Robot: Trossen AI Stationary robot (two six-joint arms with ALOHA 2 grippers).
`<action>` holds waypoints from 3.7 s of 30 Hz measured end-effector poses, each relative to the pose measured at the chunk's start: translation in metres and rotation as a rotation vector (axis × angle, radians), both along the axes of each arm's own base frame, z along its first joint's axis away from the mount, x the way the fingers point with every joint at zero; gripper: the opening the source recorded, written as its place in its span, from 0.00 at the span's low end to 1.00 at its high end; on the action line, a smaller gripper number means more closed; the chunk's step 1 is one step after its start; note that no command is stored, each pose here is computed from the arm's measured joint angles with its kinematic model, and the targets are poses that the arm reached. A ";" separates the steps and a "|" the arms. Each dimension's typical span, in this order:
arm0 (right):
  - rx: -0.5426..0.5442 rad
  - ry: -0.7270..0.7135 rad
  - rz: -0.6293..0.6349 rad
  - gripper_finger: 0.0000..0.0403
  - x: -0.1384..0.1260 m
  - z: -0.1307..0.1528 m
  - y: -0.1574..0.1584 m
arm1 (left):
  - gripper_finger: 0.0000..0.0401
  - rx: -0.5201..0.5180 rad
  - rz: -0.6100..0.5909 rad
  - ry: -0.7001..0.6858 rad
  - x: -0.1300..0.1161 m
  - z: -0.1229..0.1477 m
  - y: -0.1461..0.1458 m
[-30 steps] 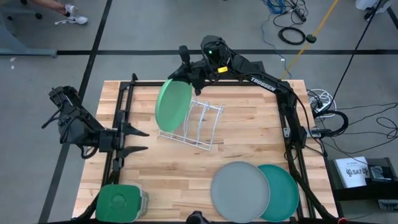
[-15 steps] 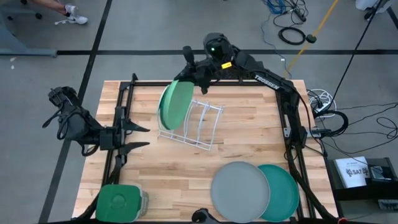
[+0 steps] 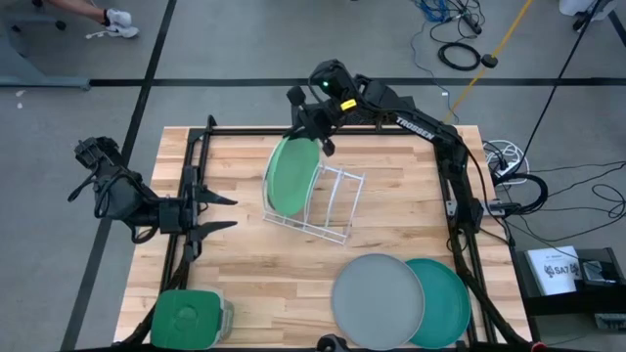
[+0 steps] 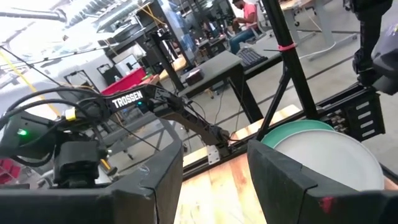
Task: Sort dishes
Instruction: Put the light green plate into the white dish rack, then put the gray plate into the white dish rack
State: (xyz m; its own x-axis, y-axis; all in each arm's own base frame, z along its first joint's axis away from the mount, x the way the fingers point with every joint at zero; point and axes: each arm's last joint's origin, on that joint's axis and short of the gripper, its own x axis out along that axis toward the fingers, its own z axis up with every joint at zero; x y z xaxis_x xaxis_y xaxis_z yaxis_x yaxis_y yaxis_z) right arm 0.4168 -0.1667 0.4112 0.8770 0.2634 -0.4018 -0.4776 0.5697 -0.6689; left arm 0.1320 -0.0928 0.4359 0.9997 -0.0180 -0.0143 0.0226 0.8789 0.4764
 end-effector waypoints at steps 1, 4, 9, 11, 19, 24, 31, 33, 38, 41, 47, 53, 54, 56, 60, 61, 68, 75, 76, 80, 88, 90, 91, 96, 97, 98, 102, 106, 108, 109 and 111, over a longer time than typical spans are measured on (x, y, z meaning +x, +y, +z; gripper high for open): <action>0.008 0.023 -0.011 0.04 -0.001 -0.002 0.001 | 0.45 0.000 -0.002 0.000 0.000 0.000 0.000; 0.025 0.070 -0.022 0.06 -0.001 -0.005 0.005 | 0.45 0.001 -0.002 0.000 0.000 0.000 0.000; 0.087 0.094 -0.044 0.10 0.002 -0.006 0.011 | 0.45 0.001 -0.002 0.000 0.000 0.000 0.000; 0.110 0.106 -0.050 0.13 0.003 -0.006 0.014 | 0.45 0.000 -0.002 0.000 0.000 0.000 0.000; 0.195 0.158 -0.078 0.37 0.006 -0.009 0.025 | 0.45 0.000 -0.002 0.000 0.000 0.000 0.000; 0.198 0.202 -0.140 0.52 0.007 -0.012 0.030 | 0.45 0.005 -0.002 0.006 0.000 -0.001 0.000; 0.255 0.255 -0.163 0.61 0.007 -0.014 0.038 | 0.45 0.000 -0.012 0.007 0.000 -0.001 -0.001; 0.271 0.292 -0.193 0.62 0.007 -0.016 0.042 | 0.45 0.000 -0.012 0.008 0.000 -0.001 -0.001; 0.339 0.385 -0.278 0.63 0.004 -0.022 0.047 | 0.45 0.000 -0.013 0.008 0.000 -0.001 -0.001; 0.339 0.416 -0.350 0.63 0.003 -0.024 0.049 | 0.45 0.001 -0.012 0.010 0.001 -0.001 -0.001; 0.207 0.469 -0.557 0.63 0.002 -0.029 0.055 | 0.45 0.010 -0.013 0.022 0.004 -0.004 -0.004; 0.222 0.546 -0.591 0.63 0.001 -0.032 0.081 | 0.45 0.031 -0.012 0.065 0.012 -0.011 -0.011; 0.234 0.571 -0.591 0.63 0.000 -0.033 0.087 | 0.45 0.035 -0.011 0.076 0.014 -0.012 -0.013; 0.256 0.637 -0.596 0.63 -0.003 -0.036 0.100 | 0.45 0.046 -0.011 0.092 0.017 -0.015 -0.016; 0.306 0.771 -0.639 0.62 -0.009 -0.041 0.127 | 0.45 0.065 -0.033 0.123 0.026 -0.022 -0.024; 0.321 0.806 -0.656 0.61 -0.011 -0.043 0.135 | 0.45 0.061 -0.044 0.132 0.029 -0.024 -0.027; 0.408 0.960 -0.767 0.51 -0.023 -0.047 0.205 | 0.45 0.034 -0.107 0.198 0.046 -0.039 -0.045; 0.476 0.976 -0.799 0.46 -0.037 -0.049 0.291 | 0.45 0.027 -0.110 0.260 0.065 -0.056 -0.063; 0.479 0.964 -0.816 0.45 -0.040 -0.050 0.303 | 0.45 0.030 -0.110 0.264 0.068 -0.058 -0.065; 0.491 0.922 -0.888 0.44 -0.054 -0.056 0.348 | 0.45 0.036 -0.112 0.256 0.075 -0.063 -0.072; 0.446 0.926 -1.040 0.42 -0.077 -0.104 0.432 | 0.45 0.036 -0.149 0.249 0.087 -0.070 -0.083; 0.437 0.943 -1.076 0.42 -0.082 -0.122 0.450 | 0.45 0.031 -0.156 0.247 0.091 -0.073 -0.087; 0.437 0.955 -1.095 0.41 -0.085 -0.129 0.459 | 0.45 0.025 -0.162 0.246 0.093 -0.074 -0.089; 0.503 1.008 -1.207 0.41 -0.111 -0.152 0.499 | 0.45 0.002 -0.170 0.251 0.104 -0.084 -0.098; 0.524 1.007 -1.236 0.41 -0.118 -0.155 0.507 | 0.45 0.001 -0.171 0.251 0.106 -0.085 -0.100; 0.551 1.002 -1.265 0.41 -0.125 -0.156 0.513 | 0.45 -0.002 -0.175 0.254 0.107 -0.088 -0.102; 0.672 0.980 -1.389 0.41 -0.155 -0.156 0.536 | 0.45 -0.040 -0.199 0.253 0.113 -0.093 -0.108; 0.770 0.989 -1.485 0.41 -0.187 -0.153 0.556 | 0.45 -0.063 -0.223 0.260 0.117 -0.096 -0.112; 0.801 0.992 -1.512 0.41 -0.202 -0.152 0.565 | 0.45 -0.080 -0.231 0.266 0.117 -0.097 -0.113; 0.815 0.991 -1.526 0.41 -0.209 -0.152 0.568 | 0.45 -0.088 -0.231 0.267 0.117 -0.098 -0.113; 0.840 0.989 -1.555 0.41 -0.223 -0.152 0.575 | 0.45 -0.087 -0.237 0.273 0.118 -0.099 -0.114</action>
State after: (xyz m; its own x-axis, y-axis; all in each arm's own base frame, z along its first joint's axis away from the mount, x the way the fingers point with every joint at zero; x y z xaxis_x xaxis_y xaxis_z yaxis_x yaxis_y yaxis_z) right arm 0.1943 0.4081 0.2589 0.0987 -0.0080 -0.9951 0.6633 0.7460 0.0598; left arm 0.2503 -0.2071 0.3364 0.9271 -0.2618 -0.2683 0.3468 0.8708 0.3485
